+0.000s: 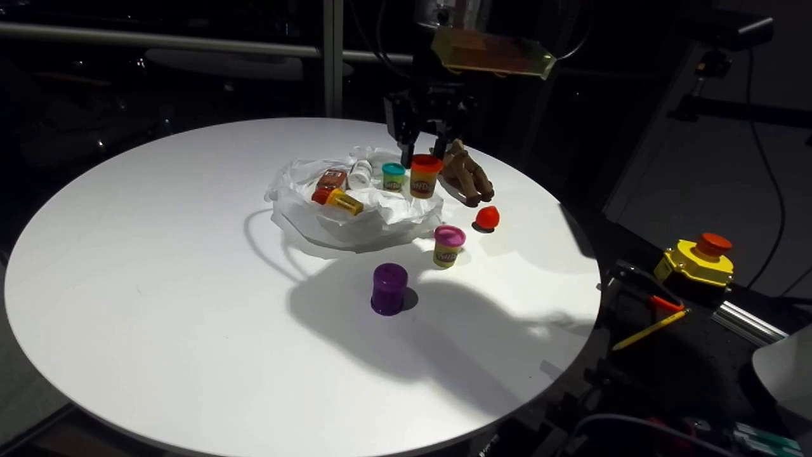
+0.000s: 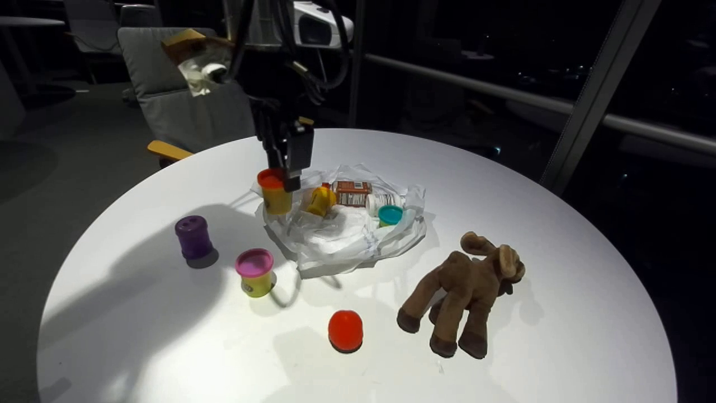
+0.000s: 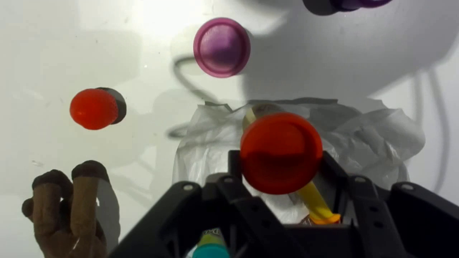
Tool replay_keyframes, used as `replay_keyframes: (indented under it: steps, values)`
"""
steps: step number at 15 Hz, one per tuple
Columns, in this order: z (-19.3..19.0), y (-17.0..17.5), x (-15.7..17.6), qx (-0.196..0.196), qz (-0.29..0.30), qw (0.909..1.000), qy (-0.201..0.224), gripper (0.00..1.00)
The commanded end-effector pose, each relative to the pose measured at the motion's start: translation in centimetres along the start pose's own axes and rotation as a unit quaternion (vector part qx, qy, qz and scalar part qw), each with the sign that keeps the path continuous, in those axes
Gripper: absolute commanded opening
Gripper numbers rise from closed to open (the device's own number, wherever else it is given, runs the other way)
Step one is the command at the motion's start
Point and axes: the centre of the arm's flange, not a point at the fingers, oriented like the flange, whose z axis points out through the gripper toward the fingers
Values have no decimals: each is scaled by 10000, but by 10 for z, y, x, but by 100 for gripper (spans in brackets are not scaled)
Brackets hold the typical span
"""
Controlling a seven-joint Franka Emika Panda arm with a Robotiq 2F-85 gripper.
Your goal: Pick up all the objects from the plastic and put them on the table
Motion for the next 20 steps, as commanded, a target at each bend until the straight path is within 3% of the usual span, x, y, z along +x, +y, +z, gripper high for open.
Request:
replay_keyframes:
  steps: [1, 7, 14, 20]
  values:
    - [8, -1, -31, 81, -384, 9991, 184, 28]
    - [36, 5, -36, -233, -586, 9973, 377, 28]
    - [29, -21, -53, -3, -986, 9919, 806, 28]
    - [72, -38, -81, -84, -1271, 9914, 311, 28]
